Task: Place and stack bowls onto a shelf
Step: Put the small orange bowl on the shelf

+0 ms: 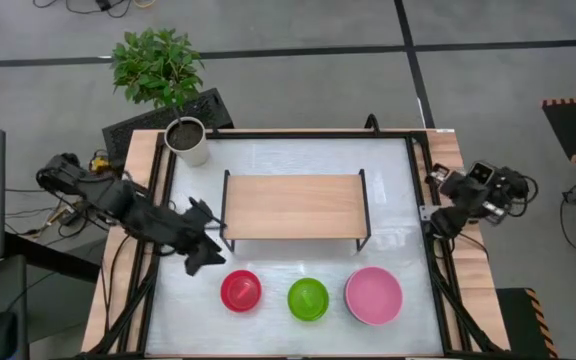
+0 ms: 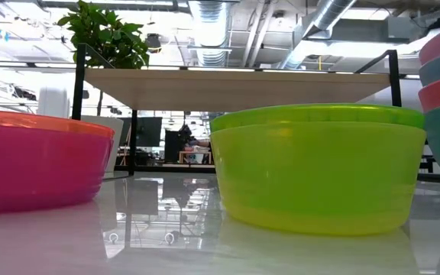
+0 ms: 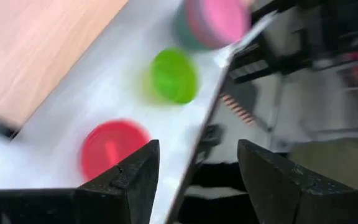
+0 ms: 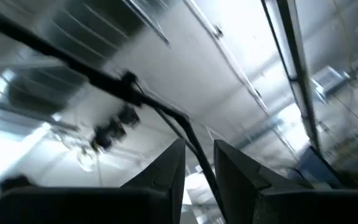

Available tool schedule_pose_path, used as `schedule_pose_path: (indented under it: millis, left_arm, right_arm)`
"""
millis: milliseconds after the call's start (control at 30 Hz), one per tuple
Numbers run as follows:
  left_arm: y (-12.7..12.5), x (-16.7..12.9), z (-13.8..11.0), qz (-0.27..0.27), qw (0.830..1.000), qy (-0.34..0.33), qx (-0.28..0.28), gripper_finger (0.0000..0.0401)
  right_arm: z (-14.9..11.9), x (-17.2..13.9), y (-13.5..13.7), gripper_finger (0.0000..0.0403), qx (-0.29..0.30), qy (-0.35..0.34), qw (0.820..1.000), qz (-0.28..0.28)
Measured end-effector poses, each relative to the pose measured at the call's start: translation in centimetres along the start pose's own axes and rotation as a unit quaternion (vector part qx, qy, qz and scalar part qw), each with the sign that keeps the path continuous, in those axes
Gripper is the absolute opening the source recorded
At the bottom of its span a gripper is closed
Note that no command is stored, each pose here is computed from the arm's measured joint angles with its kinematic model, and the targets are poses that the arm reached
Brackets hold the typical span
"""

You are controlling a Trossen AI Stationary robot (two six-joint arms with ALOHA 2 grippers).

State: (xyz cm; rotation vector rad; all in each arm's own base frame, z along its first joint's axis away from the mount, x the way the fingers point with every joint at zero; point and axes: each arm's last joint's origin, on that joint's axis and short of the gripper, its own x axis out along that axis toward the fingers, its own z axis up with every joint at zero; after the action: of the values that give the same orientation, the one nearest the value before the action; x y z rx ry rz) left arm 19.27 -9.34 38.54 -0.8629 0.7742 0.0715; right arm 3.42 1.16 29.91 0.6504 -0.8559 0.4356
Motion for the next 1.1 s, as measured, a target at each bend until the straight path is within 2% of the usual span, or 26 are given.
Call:
schedule_pose_path:
  millis: [167,267,433,667,767,833,867,933,1000,1100]
  left_arm:
    - [0.1,3.4,-1.2,0.075,0.995,0.061,-0.005,0.0201]
    - [0.0,5.4,-2.1,0.098,0.990,0.104,0.008,0.0201]
    - [-0.3,6.8,-2.9,0.108,0.987,0.121,0.013,0.0201]
    - [-0.4,6.6,-3.0,0.117,0.988,0.096,0.009,0.0201]
    - [-0.4,6.6,-3.0,0.117,0.988,0.097,0.008,0.0201]
    - [-0.4,6.6,-3.1,0.119,0.988,0.100,0.003,0.0201]
    - [-0.3,6.6,-3.1,0.124,0.987,0.101,-0.002,0.0201]
    - [-0.2,6.5,-3.1,0.129,0.986,0.101,-0.016,0.0201]
    - [-0.2,6.6,-3.1,0.132,0.986,0.101,-0.021,0.0201]
    - [-0.2,6.9,-3.3,0.141,0.986,0.090,-0.018,0.0201]
  right_arm:
    - [-1.1,0.2,-0.7,0.0113,-0.034,0.094,0.990,-0.097]
    - [-1.3,0.2,-1.1,0.0113,-0.051,0.112,0.981,-0.148]
    - [0.0,0.5,-0.6,0.0113,-0.032,0.045,0.990,-0.133]
    - [0.3,0.7,-0.4,0.0113,-0.009,0.053,0.990,-0.134]
    - [2.7,2.2,0.8,0.0113,-0.023,0.060,0.989,-0.135]
    - [4.6,3.7,1.9,0.0113,-0.050,0.094,0.983,-0.146]
    - [5.5,4.5,2.4,0.0113,-0.066,0.123,0.978,-0.158]
    - [6.5,6.0,2.9,0.0113,-0.096,0.209,0.950,-0.210]
    - [6.8,7.1,3.2,0.0113,-0.108,0.312,0.902,-0.277]
    - [6.7,7.9,3.3,0.0113,-0.090,0.428,0.817,-0.376]
